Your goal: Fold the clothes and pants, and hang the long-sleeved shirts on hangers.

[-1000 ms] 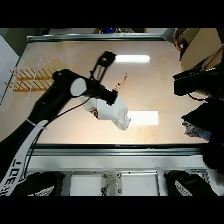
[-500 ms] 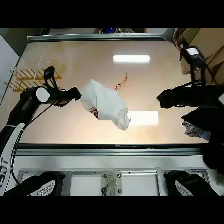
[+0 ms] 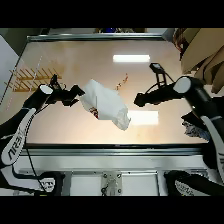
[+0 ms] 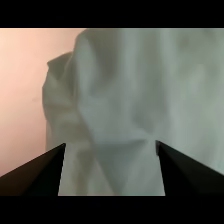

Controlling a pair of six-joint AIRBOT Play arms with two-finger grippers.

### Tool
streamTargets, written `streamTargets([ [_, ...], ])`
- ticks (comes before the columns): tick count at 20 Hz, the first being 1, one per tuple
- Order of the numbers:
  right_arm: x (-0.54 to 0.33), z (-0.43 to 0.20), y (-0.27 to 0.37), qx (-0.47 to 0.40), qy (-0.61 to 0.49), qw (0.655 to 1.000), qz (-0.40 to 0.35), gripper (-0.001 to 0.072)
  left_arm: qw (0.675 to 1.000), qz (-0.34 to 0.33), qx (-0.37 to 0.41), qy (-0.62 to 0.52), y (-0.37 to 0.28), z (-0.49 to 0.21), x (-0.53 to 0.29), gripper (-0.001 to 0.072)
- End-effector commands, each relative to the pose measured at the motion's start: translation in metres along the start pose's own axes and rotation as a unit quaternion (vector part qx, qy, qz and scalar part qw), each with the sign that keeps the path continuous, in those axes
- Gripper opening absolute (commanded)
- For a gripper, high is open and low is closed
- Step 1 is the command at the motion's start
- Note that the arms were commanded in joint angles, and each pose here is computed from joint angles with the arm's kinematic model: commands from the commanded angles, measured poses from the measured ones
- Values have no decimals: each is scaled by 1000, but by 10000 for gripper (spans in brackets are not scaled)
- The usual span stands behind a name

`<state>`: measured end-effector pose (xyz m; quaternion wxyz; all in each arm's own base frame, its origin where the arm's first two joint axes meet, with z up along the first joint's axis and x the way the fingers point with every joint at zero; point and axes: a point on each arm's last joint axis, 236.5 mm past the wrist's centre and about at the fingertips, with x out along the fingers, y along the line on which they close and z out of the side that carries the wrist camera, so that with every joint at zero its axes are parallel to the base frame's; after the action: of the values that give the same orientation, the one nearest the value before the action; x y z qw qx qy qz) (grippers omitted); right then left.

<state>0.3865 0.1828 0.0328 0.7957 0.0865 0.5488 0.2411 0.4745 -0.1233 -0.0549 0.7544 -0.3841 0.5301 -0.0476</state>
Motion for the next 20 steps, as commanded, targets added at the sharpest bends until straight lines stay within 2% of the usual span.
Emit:
streamTargets([
  [1, 69, 7, -9, 29, 6, 999, 45, 635, 999, -17, 5, 29, -14, 7, 25, 620],
  [5, 119, 1, -19, 62, 16, 995, 74, 635, 998, -23, 15, 54, -24, 14, 39, 619],
  [10, 145, 3, 8, 83, 9, 986, 141, 628, 998, -25, 17, 52, -26, 21, 44, 610],
  [11, 147, 3, 12, 78, 7, 986, 145, 538, 998, -25, 18, 54, -26, 21, 43, 309],
  [12, 147, 3, 14, 66, 4, 987, 146, 346, 998, -26, 19, 54, -27, 21, 42, 15],
  [13, 145, 5, 15, 64, 2, 987, 147, 192, 998, -28, 18, 48, -28, 25, 38, 16],
  [14, 140, 9, 16, 58, -4, 988, 146, 83, 999, -33, 20, 38, -32, 31, 29, 15],
  [15, 129, 15, 17, 43, -14, 989, 140, 17, 999, -40, 27, 19, -41, 40, 16, 15],
  [18, 60, 43, 40, -34, -76, 989, 123, 15, 986, -89, 126, -69, -104, 83, -76, 14],
  [20, -11, 58, 77, -82, -134, 978, 135, 15, 961, -133, 206, -131, -170, 90, -165, 15],
])
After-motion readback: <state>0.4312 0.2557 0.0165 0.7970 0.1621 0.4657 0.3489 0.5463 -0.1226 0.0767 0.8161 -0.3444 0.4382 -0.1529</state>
